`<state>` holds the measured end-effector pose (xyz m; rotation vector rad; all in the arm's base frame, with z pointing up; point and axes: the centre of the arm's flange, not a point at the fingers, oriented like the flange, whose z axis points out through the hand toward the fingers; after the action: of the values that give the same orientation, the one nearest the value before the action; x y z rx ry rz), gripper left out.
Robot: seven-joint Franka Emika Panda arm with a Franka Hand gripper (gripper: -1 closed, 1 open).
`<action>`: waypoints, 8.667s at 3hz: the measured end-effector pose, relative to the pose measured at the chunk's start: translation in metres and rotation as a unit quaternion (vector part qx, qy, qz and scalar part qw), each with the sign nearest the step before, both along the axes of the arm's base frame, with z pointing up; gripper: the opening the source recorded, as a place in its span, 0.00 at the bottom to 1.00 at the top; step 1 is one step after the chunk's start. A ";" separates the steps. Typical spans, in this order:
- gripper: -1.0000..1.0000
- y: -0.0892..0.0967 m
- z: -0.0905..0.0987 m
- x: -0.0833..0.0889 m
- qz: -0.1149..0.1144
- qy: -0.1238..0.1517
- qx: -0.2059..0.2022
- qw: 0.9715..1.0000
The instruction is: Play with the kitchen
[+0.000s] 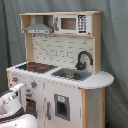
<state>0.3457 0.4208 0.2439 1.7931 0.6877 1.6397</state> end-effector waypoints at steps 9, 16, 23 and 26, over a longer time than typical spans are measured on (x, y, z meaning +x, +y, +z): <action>0.00 0.074 -0.006 -0.114 -0.092 -0.088 0.045 0.991; 1.00 0.139 0.118 -0.169 -0.088 -0.115 -0.092 0.985; 1.00 0.077 0.262 -0.128 -0.114 -0.012 -0.281 0.953; 1.00 0.052 0.302 -0.148 -0.105 0.105 -0.333 0.931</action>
<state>0.1979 0.4724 0.5458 1.4724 0.9686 0.9168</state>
